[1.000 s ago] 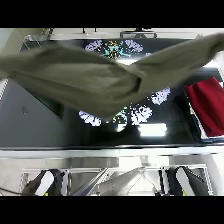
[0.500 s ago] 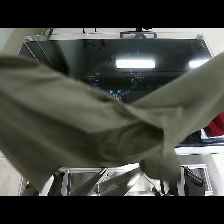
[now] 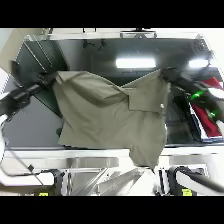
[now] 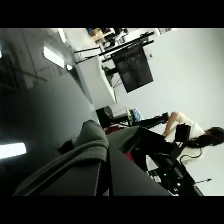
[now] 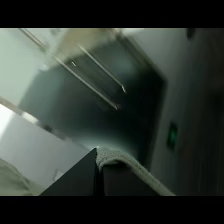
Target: Fold the shirts.
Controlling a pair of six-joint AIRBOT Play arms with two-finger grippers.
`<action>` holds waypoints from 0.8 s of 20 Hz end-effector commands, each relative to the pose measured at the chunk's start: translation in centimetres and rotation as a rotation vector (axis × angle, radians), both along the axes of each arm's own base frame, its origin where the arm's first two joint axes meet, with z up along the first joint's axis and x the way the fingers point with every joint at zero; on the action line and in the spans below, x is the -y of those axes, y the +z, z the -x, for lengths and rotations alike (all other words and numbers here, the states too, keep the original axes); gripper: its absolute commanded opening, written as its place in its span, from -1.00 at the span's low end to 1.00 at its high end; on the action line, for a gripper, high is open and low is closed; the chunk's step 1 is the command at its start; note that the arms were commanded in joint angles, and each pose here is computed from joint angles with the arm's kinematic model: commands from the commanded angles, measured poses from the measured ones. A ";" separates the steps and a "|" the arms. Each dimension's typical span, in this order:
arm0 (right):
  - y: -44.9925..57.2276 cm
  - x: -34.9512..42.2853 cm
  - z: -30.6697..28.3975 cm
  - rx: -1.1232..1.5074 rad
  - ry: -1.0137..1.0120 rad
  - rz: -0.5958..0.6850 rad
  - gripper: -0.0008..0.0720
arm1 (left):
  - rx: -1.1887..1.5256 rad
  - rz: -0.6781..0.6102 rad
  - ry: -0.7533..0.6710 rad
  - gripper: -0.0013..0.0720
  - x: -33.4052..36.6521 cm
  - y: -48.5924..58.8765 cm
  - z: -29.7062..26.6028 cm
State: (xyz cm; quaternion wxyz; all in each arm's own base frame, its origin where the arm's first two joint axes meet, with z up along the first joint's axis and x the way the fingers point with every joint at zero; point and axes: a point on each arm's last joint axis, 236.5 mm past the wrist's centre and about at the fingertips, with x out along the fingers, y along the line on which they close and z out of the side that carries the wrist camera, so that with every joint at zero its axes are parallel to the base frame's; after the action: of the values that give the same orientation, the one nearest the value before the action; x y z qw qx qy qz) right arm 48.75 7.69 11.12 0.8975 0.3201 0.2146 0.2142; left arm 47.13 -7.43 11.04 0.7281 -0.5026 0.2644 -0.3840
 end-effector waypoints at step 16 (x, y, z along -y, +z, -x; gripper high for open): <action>-4.3 8.4 1.3 -0.326 0.228 0.005 -0.30 | -0.171 -0.116 -0.249 -0.26 -10.8 -0.7 -1.1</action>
State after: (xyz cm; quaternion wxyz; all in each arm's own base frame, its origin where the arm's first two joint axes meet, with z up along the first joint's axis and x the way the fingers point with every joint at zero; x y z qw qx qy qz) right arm 53.06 1.91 7.47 0.8349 0.3613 0.2999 0.2871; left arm 52.02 1.80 9.29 0.6603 -0.5111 0.3274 -0.4423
